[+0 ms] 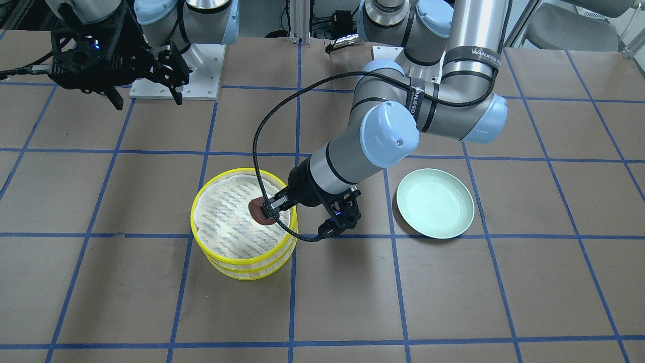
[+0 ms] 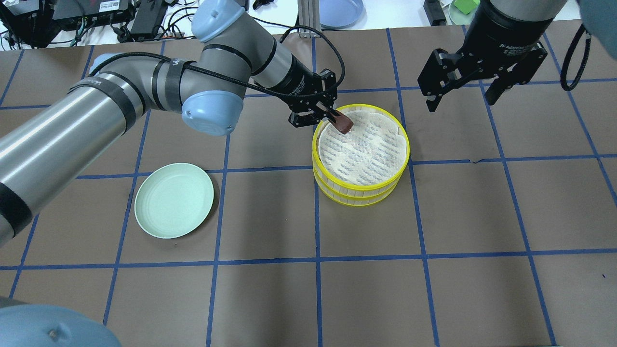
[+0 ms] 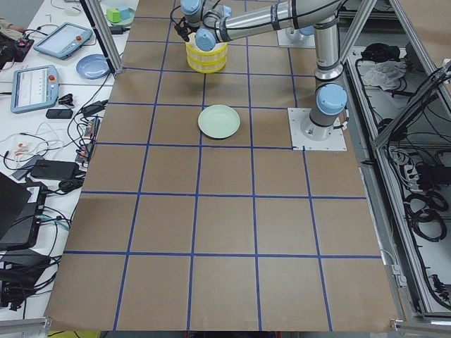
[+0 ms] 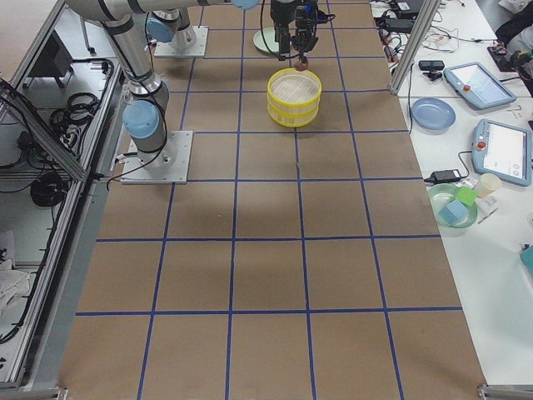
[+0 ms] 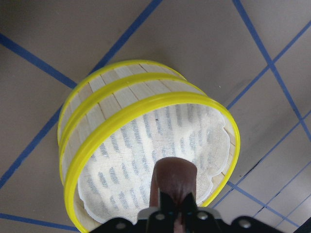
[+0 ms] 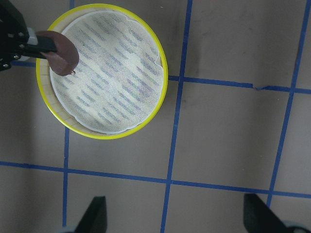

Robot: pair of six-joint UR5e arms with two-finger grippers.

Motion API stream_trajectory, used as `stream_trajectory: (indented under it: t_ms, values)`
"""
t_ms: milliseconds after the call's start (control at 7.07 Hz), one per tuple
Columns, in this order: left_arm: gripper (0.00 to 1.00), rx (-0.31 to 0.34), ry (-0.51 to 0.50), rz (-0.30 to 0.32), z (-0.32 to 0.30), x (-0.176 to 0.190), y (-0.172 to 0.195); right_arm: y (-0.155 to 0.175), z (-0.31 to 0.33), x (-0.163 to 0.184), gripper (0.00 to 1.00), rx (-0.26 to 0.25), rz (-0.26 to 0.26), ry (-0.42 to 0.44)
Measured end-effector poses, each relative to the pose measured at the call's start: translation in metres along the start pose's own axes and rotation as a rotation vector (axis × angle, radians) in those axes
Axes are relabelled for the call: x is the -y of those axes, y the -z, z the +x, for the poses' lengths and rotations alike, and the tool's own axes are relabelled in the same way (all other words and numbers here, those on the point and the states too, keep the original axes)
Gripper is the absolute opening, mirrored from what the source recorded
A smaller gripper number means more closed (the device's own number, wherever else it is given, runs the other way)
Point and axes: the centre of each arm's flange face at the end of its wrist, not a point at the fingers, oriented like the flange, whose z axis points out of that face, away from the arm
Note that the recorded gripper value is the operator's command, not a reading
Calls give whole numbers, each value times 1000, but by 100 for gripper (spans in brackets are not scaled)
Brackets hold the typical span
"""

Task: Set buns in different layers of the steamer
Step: 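Carry the brown bun to the top steamer tier and release it with the left gripper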

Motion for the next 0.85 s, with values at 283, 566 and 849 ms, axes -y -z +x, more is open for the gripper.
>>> stream_trajectory:
  t_ms: [283,566,849]
  values:
    - [100,-4,-11,-9,1,-7,-14,0,0,-1,100,0,0,-1]
    - [100,-18,-22,-2,5,-14,-5,-2,0,-1,100,2,-4,-6]
    - [100,-26,-29,8,8,-16,2,-4,0,-2,100,3,-8,-4]
